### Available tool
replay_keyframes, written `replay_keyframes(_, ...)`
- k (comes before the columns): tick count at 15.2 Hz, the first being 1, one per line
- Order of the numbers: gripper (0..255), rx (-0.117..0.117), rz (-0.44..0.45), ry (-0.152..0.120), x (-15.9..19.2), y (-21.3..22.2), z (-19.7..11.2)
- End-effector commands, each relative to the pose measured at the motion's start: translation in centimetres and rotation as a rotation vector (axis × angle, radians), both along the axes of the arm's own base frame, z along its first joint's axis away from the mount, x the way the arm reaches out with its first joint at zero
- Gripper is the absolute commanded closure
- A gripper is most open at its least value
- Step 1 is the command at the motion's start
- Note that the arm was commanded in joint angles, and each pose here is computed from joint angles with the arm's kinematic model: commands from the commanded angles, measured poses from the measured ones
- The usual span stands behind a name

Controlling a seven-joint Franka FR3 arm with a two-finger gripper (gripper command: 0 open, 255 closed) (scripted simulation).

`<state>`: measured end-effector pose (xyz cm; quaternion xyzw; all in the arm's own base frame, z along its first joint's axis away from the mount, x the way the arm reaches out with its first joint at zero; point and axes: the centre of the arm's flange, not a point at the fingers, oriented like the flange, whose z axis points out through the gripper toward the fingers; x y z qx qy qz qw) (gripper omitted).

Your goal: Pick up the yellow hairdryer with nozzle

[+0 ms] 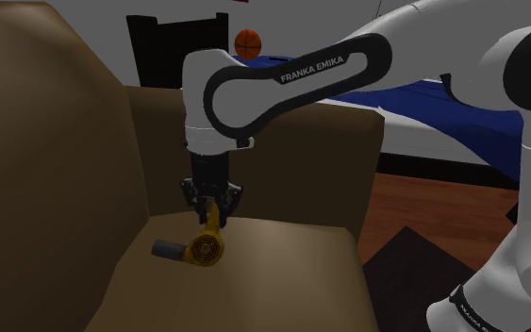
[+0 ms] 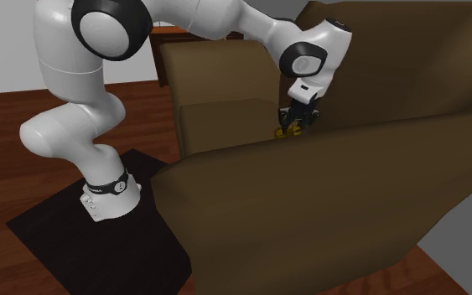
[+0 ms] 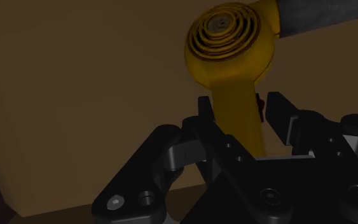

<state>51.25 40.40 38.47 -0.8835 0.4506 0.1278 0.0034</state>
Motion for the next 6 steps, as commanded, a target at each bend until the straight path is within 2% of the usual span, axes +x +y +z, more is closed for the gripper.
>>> replay_keyframes(1, 255, 0.000, 0.000, 0.000, -0.1, 0.0, 1.1)
replay_keyframes(6, 255, 0.000, 0.000, 0.000, -0.1, 0.0, 2.8)
